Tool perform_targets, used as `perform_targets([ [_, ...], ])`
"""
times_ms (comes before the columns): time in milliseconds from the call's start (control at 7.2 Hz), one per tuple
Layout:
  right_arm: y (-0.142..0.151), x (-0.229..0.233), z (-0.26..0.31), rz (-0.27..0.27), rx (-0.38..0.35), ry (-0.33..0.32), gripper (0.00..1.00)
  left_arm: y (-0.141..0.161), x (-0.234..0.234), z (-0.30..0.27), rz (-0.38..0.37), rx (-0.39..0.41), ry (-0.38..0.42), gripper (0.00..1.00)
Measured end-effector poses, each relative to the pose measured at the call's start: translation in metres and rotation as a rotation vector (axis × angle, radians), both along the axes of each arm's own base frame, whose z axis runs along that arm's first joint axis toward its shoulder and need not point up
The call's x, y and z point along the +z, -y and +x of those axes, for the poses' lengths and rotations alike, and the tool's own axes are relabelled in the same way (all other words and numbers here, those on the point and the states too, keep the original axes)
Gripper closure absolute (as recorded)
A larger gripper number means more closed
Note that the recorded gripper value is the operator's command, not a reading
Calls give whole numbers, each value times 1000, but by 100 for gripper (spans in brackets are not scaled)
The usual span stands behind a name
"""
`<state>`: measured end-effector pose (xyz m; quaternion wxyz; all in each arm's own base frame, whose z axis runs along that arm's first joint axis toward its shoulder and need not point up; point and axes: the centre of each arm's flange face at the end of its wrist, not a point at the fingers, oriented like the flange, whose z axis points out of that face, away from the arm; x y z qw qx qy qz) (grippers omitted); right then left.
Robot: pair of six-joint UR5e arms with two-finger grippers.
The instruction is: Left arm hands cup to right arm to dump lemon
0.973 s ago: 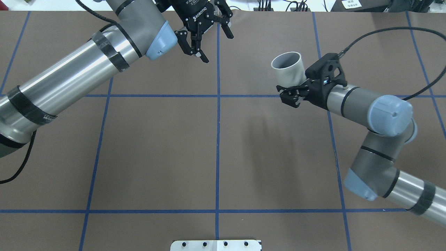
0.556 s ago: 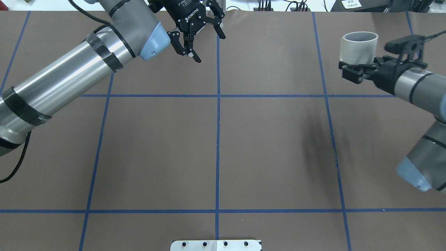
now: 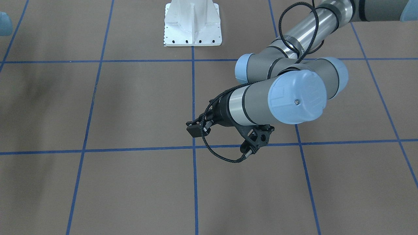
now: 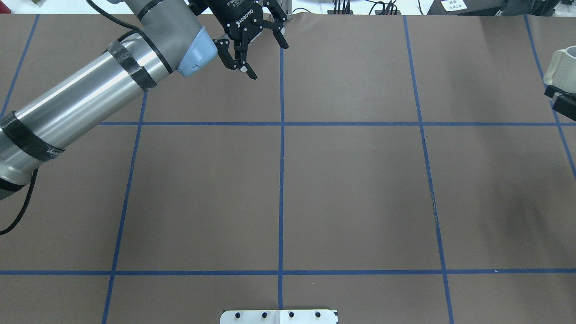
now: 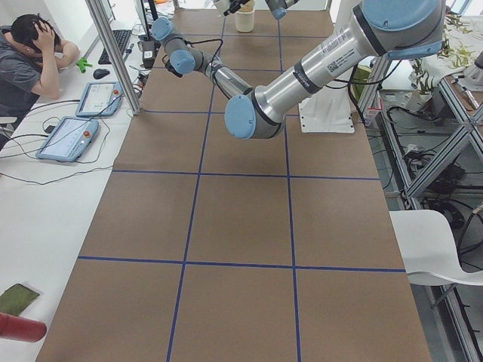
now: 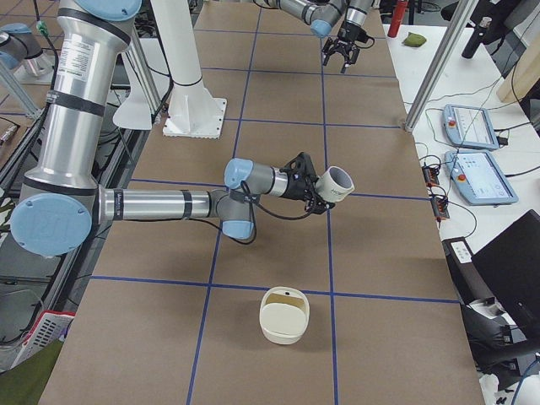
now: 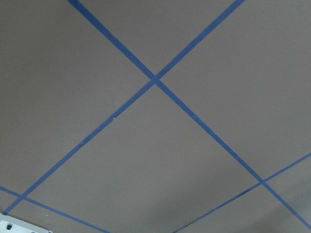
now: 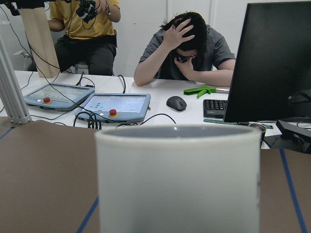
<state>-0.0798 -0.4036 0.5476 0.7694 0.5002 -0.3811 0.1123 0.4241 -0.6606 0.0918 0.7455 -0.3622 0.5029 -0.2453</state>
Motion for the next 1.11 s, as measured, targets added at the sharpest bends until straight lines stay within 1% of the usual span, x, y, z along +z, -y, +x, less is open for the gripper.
perform_targets([
  [278, -26, 69, 31, 31, 39, 31, 83, 3, 0, -4, 1, -7, 1, 0],
  [417, -36, 92, 39, 33, 51, 65, 84, 3, -1, -6, 2, -10, 0, 0],
  [556, -46, 105, 45, 24, 59, 132, 85, 4, -2, -8, 5, -13, -2, 0],
  [834, -67, 130, 55, -25, 63, 328, 89, 3, -8, -13, 13, -19, -7, 0],
  [1112, -84, 150, 62, -98, 67, 538, 90, 3, -12, -18, 18, -25, -12, 0],
])
